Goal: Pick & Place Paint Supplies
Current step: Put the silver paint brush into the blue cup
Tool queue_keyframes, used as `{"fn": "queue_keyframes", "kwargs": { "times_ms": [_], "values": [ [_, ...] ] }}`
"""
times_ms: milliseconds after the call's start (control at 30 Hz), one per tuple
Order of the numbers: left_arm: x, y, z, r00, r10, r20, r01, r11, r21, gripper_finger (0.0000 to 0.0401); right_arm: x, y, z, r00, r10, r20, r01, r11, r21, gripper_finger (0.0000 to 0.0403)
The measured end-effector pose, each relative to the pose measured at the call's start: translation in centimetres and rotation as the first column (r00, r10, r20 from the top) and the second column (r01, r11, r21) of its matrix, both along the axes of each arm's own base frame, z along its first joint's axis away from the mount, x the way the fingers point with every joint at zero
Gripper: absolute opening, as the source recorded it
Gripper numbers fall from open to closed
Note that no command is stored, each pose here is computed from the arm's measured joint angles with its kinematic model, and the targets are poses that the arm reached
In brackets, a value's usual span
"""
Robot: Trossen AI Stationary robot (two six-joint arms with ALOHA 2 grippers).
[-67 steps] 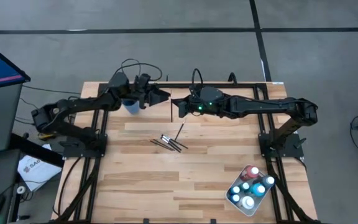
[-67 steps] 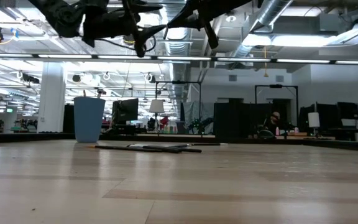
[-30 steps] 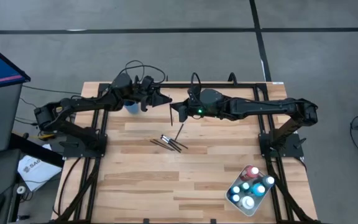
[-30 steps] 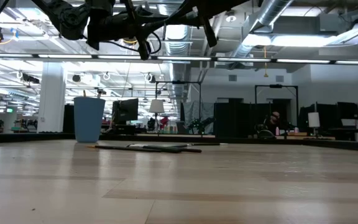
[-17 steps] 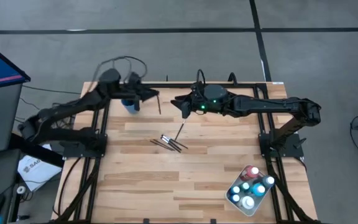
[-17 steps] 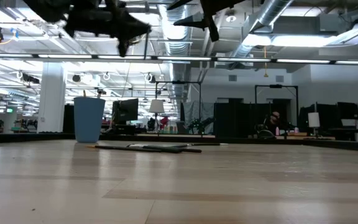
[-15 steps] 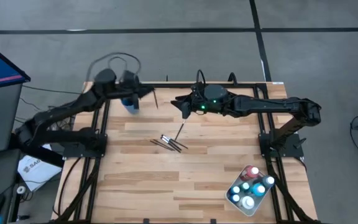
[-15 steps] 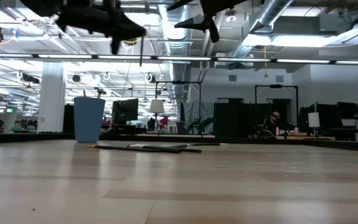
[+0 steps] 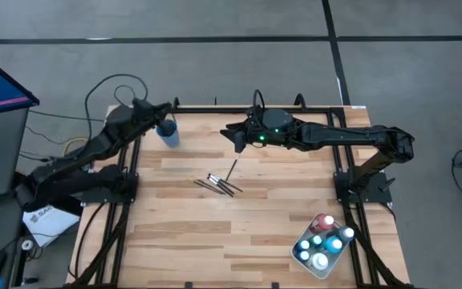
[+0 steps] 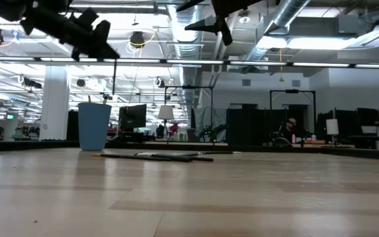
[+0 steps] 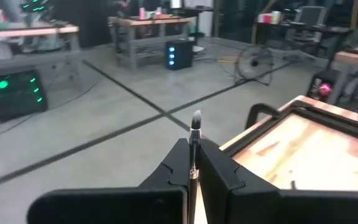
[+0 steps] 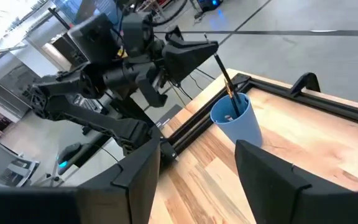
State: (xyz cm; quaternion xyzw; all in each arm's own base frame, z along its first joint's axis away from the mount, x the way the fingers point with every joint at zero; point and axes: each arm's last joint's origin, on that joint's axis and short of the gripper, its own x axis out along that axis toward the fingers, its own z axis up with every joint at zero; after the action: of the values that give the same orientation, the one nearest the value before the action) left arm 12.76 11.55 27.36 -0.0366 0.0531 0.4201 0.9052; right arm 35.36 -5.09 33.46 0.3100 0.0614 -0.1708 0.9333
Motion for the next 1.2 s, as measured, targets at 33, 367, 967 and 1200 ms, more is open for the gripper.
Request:
{"fn": "queue_keyframes", "kwargs": {
  "times_ms": [33, 367, 967, 1200],
  "values": [
    [-0.3, -0.1, -0.4, 1.000, 0.013, 0.009, -0.013, 1.000, -0.007, 0.0003, 0.0, 0.0, 0.0, 1.000, 0.000, -0.001, 0.000, 1.000, 0.000, 0.0200],
    [-1.6, -0.7, -3.6, 0.997, 0.082, 0.006, -0.081, 0.995, -0.050, 0.0004, -0.3, -0.4, -0.8, 0.997, -0.015, -0.078, 0.017, 1.000, 0.024, 0.0199],
    [-1.4, -0.6, -4.4, 0.995, 0.095, -0.025, -0.097, 0.991, -0.095, 0.0169, -0.4, -5.3, -8.4, 0.831, -0.258, -0.493, 0.446, 0.839, 0.312, 0.0265],
    [-1.3, -0.6, -4.4, 0.997, 0.068, 0.043, -0.061, 0.986, -0.157, 0.0224, -2.0, -8.0, -11.5, 0.592, -0.300, -0.748, 0.697, 0.656, 0.289, 0.0265]
  ]
}}
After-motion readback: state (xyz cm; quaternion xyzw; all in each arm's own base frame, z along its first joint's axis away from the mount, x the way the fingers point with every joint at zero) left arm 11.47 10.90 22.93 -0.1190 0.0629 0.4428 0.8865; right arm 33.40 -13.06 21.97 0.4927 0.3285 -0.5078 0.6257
